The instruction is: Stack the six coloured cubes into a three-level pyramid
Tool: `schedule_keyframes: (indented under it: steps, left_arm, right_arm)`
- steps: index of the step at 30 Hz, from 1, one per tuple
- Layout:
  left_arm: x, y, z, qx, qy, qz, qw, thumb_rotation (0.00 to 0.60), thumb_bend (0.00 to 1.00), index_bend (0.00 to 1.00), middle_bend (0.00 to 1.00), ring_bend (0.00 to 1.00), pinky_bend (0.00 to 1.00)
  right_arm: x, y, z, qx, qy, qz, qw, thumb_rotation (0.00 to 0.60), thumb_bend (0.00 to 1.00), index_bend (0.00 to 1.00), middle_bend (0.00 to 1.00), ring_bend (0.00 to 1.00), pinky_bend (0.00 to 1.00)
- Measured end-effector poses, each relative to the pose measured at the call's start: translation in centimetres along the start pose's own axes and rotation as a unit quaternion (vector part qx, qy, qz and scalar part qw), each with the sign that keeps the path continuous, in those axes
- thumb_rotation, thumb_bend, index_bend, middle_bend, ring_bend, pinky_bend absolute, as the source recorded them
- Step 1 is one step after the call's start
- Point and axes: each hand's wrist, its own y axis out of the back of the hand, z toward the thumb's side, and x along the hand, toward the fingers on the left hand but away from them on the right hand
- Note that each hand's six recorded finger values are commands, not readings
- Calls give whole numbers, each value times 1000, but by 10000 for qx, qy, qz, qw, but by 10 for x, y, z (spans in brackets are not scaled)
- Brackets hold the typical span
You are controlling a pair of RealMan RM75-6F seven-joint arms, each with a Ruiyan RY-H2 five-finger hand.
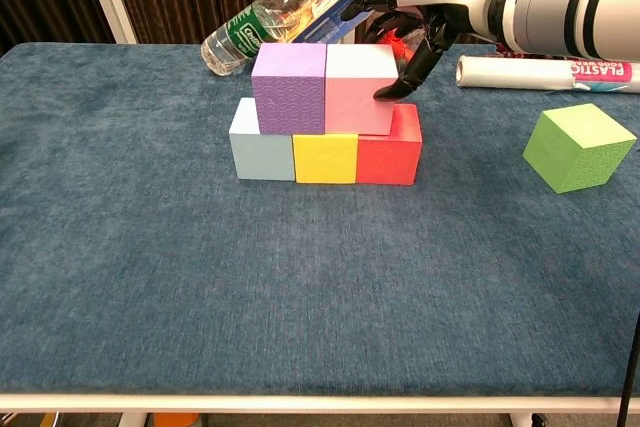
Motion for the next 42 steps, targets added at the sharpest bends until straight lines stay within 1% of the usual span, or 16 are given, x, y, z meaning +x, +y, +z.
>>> schedule_keyframes:
  steps: [4,12,22,37,42]
  left_arm:
    - [0,1,1,7,-17,16,10000,600,92,149,166,127,138]
    - [-1,-1,1,9,-5,-3,10000,600,92,149,166,127,138]
    - [-1,-1,2,-8,-29,-18,10000,600,92,149,165,127,138]
    - [-1,-3,0,-57,-15,-50,10000,600,91,149,163,127,138]
    - [-2,-2,-1,-90,-13,-43,9999,600,92,149,163,127,138]
  right_arm:
    - [1,0,0,-12,11,23,10000,600,146,0,163,1,0]
    - [6,0,-3,50,-43,13,10000,600,146,0,163,2,0]
    - [6,-2,-4,36,-91,-9,10000,600,146,0,211,2,0]
    - [6,-4,-1,-16,-108,-65,9999,600,149,0,250,2,0]
    - [5,-5,1,-18,-104,-100,9999,600,167,0,262,3,0]
